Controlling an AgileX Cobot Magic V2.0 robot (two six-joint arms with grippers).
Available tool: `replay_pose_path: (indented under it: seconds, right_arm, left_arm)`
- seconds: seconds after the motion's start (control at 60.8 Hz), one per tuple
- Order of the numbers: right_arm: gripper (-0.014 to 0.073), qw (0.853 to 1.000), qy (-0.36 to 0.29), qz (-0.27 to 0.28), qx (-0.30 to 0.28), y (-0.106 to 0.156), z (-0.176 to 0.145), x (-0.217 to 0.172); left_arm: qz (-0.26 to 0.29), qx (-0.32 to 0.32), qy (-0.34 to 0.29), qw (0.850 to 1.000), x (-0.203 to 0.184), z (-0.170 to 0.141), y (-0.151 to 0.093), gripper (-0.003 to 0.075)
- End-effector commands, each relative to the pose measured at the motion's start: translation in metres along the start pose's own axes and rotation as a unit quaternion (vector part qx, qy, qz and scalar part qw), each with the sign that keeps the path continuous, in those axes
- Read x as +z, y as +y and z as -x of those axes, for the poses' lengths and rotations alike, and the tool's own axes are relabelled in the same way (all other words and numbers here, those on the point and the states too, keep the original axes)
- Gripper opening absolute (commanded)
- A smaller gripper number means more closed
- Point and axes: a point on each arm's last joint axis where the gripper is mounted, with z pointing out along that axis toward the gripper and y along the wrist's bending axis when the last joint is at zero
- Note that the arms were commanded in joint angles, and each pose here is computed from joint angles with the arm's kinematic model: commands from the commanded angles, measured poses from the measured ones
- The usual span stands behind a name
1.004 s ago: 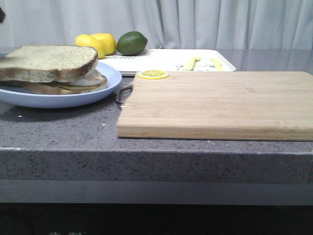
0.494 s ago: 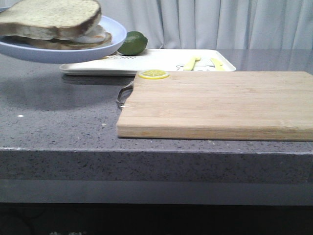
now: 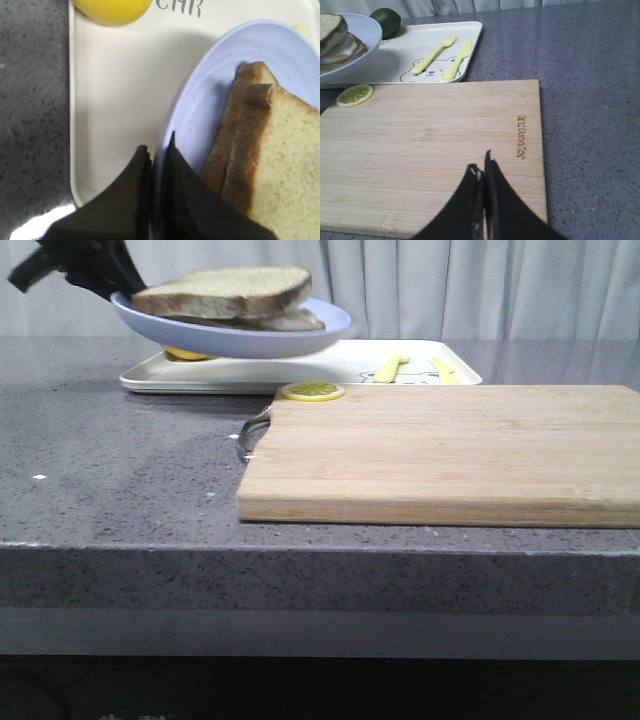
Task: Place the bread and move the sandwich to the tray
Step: 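Carry the plate with the left gripper and lower it onto the white tray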
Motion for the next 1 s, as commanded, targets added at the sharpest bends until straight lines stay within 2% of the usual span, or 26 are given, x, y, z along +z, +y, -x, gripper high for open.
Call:
replay_pose_path:
  seconds: [0.0,0.28,0.576,0.74,0.987]
  right_arm:
    - [-0.0064,0.999,-0.049,0.0,0.0,0.001,0.014,-0.002]
    - [-0.0064,0.999,-0.049,0.0,0.0,0.001,0.014,-0.002]
    - [-0.0064,0.999,-0.049,0.0,0.0,0.001,0.014,-0.002]
    - [-0.0064,0.999,-0.049,0.0,0.0,0.001,0.014,-0.002]
    - [-0.0064,0.999,-0.049,0.0,0.0,0.001,0.014,-0.002]
  left_arm:
    - [-0.035,0.011,-0.057,0.998,-0.029,0.019,-0.034,-0.002]
    - [-0.058,0.021,-0.082,0.995,-0.008,0.034,-0.033,-0.002]
    - [-0.063,0.017,-0.123,0.99,-0.006,0.042,-0.032,-0.002]
    - [-0.066,0.015,-0.12,0.99,-0.002,0.041,-0.03,-0.002]
    - [-0.125,0.005,-0.091,0.988,0.027,0.036,-0.025,-0.002]
